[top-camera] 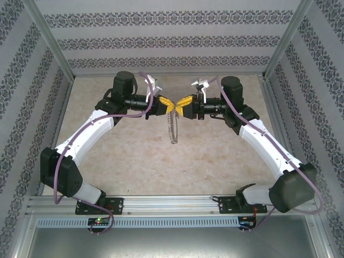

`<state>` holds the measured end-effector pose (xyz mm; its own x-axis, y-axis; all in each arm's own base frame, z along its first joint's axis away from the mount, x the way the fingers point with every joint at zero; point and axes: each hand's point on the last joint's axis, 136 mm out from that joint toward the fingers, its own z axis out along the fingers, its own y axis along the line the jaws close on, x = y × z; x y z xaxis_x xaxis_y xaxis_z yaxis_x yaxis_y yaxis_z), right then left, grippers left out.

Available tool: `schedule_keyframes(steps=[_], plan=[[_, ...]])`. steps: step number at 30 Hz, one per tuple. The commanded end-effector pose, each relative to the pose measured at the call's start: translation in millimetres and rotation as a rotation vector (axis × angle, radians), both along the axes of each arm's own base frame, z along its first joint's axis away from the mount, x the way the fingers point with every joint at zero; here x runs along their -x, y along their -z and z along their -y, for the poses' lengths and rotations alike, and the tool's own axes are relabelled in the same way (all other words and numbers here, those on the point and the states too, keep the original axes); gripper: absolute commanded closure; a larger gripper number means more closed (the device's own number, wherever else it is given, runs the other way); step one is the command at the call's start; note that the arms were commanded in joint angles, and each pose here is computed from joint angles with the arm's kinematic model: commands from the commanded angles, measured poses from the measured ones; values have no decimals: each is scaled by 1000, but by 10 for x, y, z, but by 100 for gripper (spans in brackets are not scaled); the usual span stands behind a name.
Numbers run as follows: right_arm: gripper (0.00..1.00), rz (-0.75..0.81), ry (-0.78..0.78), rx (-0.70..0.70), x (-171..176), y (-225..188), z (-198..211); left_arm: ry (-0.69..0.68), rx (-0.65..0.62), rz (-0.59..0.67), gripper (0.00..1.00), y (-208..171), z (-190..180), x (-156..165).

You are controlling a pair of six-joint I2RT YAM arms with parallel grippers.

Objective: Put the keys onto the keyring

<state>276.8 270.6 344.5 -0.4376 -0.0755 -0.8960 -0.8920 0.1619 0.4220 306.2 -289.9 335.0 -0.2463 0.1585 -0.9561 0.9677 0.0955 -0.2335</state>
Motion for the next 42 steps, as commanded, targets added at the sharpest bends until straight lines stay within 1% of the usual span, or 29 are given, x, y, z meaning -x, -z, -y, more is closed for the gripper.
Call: schedule_keyframes(steps=[1,4,13,17,20,24,33,37,39,42], plan=[[65,54,5,-21,21,-163,3,27,30,53,100,-157,46,64],[65,54,-1,-24,47,-178,8,28,30,53,100,-161,49,65],[66,18,-6,-8,38,-28,-10,29,31,57,100,-183,53,65],[65,4,3,2,17,52,-4,27,31,56,100,-187,50,59],[59,-3,17,10,-19,102,8,28,31,57,100,-191,55,66],[60,-5,21,10,-41,111,15,27,29,54,100,-178,57,62],[68,6,20,5,-71,50,9,29,27,51,100,-164,65,57],[69,-3,13,12,-79,73,-7,30,27,50,100,-163,71,54],[71,-8,18,16,-89,94,-3,31,27,48,100,-158,78,54],[80,-9,25,22,-100,111,0,33,26,47,100,-155,82,57]])
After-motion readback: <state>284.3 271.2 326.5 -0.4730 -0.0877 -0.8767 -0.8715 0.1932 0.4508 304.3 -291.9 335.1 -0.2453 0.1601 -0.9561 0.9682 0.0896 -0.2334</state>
